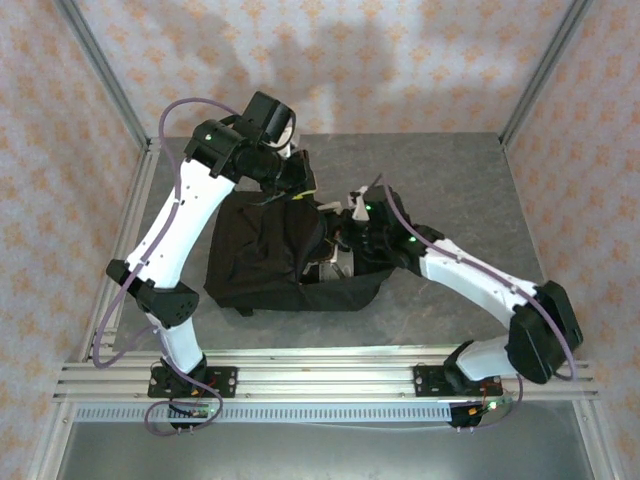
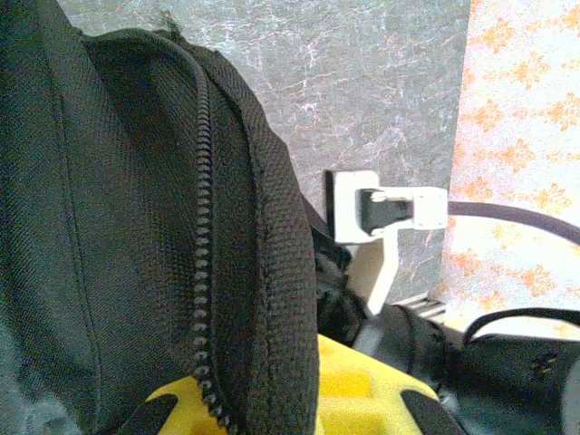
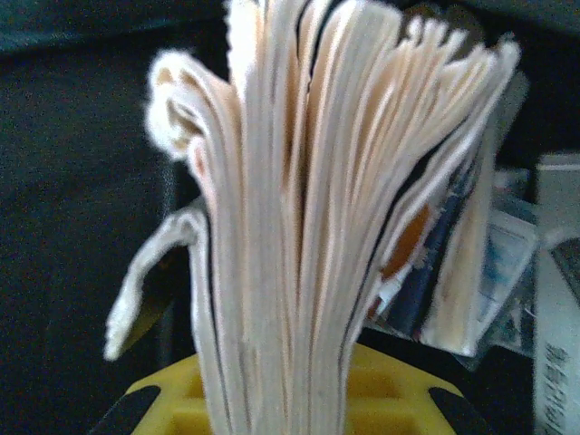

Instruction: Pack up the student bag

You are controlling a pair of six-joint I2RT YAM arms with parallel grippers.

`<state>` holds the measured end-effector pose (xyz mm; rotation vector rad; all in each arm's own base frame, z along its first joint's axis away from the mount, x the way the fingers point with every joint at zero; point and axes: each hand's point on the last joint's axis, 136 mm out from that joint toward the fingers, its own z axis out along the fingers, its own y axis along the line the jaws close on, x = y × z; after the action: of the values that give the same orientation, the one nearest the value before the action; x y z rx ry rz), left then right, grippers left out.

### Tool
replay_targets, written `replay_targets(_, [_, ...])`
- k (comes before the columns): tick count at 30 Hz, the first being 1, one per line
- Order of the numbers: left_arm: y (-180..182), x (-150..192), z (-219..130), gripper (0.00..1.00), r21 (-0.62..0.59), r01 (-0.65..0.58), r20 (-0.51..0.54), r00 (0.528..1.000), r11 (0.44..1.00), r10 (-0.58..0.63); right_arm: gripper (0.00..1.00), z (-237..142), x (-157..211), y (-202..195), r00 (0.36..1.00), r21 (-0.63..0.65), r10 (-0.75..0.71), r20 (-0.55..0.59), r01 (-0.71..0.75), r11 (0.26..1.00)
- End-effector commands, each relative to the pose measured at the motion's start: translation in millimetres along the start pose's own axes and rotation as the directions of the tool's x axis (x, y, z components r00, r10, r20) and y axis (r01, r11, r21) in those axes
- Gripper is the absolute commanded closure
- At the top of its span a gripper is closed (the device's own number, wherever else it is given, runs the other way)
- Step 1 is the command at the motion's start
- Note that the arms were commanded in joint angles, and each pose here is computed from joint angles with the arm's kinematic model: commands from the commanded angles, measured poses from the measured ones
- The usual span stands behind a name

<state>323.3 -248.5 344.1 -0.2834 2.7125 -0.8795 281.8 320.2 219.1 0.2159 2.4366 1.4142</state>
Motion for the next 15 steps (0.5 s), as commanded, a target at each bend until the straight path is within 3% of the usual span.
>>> replay_targets(1, [-57,-17,-31,1.0,0.223,-0.069,0.111,0.993,0.972,0.045,0.91,17,-11,18,0.998,-0.022,-0.06,0.027,0.061,0.998])
replay_targets(6, [-65,-24,-28,1.0,0.242,-0.067,0.12,0.992,0.968,0.039,0.75,71,5,23,0.989,-0.123,-0.057,-0.138,0.04,0.992])
replay_targets(9, [-63,-25,-24,1.0,0.232,-0.063,0.114,0.993,0.971,0.037,0.62,93,26,19,0.961,-0.041,-0.177,-0.213,0.172,0.984])
replay_targets(12, [-59,-27,-21,1.0,0.215,-0.062,0.114,0.993,0.975,0.038,0.5,99,30,7,0.958,0.033,-0.189,-0.217,0.201,0.979])
replay_targets(15, [-48,-29,-20,1.0,0.176,-0.067,0.124,0.991,0.982,0.046,0.38,83,15,-2,0.971,0.087,-0.188,-0.146,0.202,0.975])
